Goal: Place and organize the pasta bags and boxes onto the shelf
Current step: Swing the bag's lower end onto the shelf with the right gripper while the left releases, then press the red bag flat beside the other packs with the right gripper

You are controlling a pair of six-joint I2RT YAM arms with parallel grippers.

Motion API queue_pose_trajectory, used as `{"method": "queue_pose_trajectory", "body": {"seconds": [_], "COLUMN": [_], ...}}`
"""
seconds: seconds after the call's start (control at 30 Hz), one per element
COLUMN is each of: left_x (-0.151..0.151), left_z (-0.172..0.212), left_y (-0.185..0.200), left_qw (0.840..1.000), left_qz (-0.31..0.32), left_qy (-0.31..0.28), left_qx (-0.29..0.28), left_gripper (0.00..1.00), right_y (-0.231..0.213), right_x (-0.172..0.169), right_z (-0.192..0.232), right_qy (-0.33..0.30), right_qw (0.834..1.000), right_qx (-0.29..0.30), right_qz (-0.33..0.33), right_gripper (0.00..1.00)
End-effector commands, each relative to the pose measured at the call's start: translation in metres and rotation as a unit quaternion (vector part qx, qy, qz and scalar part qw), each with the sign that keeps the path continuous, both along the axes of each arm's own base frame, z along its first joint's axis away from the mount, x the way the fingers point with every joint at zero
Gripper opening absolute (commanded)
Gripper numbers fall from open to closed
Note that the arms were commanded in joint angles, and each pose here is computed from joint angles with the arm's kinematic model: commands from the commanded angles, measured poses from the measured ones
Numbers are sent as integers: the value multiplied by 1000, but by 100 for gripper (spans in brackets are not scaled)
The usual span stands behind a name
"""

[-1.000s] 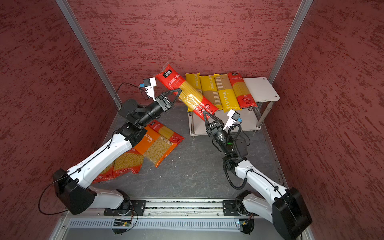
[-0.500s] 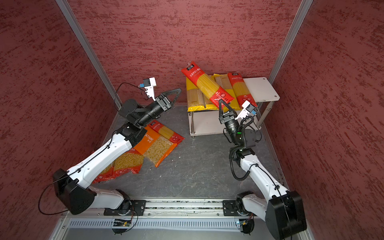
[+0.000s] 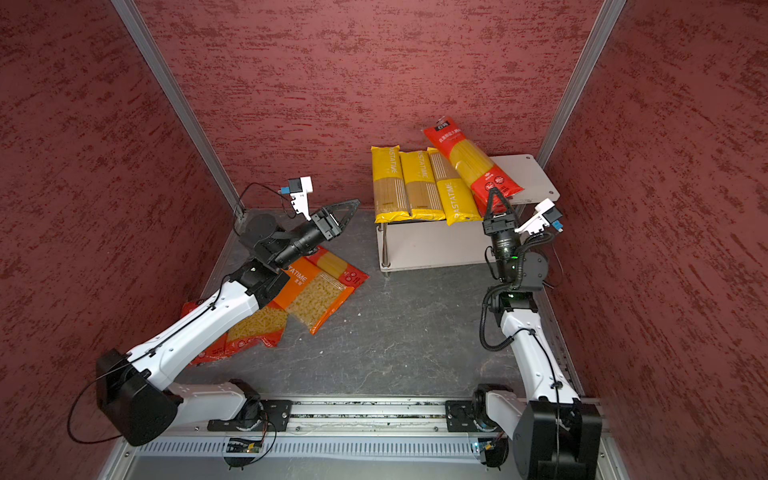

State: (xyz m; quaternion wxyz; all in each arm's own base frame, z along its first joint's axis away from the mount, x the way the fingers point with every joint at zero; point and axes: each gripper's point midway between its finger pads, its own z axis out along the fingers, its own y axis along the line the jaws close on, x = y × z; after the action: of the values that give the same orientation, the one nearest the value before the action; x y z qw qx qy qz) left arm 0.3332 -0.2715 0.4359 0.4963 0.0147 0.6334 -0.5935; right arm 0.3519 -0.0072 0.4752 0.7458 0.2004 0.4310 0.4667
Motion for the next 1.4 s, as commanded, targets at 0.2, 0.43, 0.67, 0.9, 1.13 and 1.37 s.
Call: {"method": "queue_pose_trajectory", "body": {"seconds": [0.2,0.43,0.67,0.9,1.13,1.37], "left_x": [-7,-6,-3,0,1,0], "left_z": [-42,-56,-69,-74,-77,-78], "left_y": [15,16,13,9,11,10], "left_qw": [999,998,997,996,996,996], "left_qz": [21,22,18,11,18,16], "left_qy": [38,57,76,86,87,87], "left_qx": [22,23,19,18,21,22], "left_gripper": [74,73,73,73,72,73], "right_y": [-63,-87,-110,-114,-93,-82], "right_x": [-45,-19,-11,13,36,39], "right_z": [69,47,22,-9,-36,-62], "right_qy": [-113,-85,-61,-18,21,62], "right_qw": [991,992,985,984,987,986], "right_qx": [24,52,77,94,97,96], "right_qz": [-64,-84,-142,-148,-126,-121], "right_gripper": [0,0,0,0,0,26]}}
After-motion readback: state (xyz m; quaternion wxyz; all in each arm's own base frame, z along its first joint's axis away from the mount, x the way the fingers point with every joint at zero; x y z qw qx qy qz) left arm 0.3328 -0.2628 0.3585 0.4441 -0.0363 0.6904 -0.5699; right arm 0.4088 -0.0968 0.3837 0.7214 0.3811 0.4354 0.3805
